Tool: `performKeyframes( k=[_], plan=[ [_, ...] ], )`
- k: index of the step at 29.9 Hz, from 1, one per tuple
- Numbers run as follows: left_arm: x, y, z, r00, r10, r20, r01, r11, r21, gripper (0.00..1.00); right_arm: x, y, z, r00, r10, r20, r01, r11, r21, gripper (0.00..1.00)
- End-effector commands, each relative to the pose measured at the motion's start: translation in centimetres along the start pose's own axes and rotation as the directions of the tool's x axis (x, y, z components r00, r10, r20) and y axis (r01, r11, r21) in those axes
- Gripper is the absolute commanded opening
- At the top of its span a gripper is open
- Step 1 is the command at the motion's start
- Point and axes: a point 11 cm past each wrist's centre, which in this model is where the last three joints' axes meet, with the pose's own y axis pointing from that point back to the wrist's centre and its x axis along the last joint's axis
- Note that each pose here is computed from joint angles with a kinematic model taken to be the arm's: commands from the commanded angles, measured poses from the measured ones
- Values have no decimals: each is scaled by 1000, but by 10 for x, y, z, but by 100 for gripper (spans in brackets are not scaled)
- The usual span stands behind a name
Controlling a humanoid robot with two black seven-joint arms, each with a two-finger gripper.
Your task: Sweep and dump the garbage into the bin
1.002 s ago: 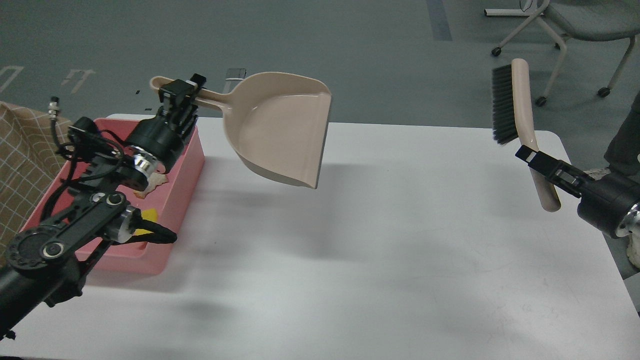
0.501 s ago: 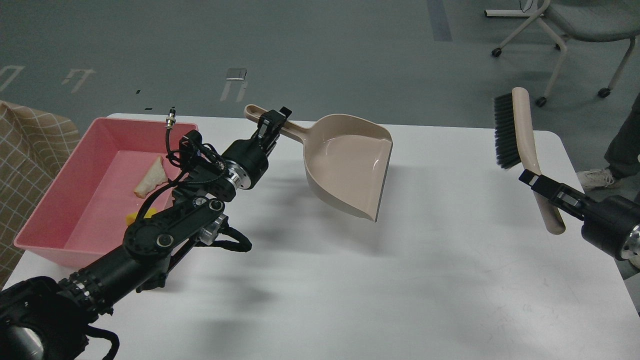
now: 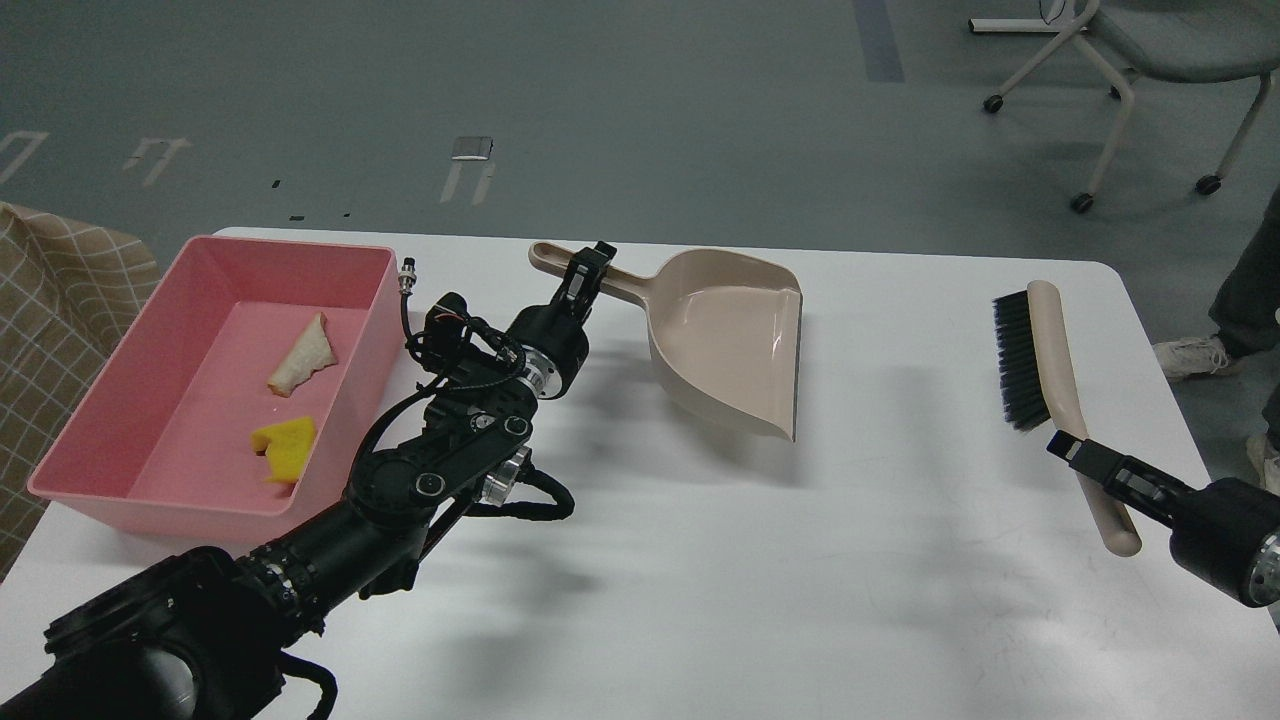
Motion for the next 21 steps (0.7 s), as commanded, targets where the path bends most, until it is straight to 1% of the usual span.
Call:
performKeyframes(
  k=[1,3,10,16,21],
  plan=[
    [-11,7,-9,999,-11,52,11,1000,6,0,-16,-3,5,999,-12,47,12,1000,-11,10],
    [-12,8,-7,998,-5,56,5,1000,-8,0,-21,-2,7,998,-18,57,19,1000,-17,10],
    [-13,8,-7,998,-4,56,5,1000,-10,0,-19,-3,10,998,-15,58,16,1000,-25,10],
    [-17,15,-18,998,-13,56,13,1000,5,1,-22,-5,13,998,-15,60,18,999,-44,10],
    [-23,24,-30,998,-26,59,25,1000,14,1,-34,-9,15,998,-41,49,44,998,-56,10]
  ],
)
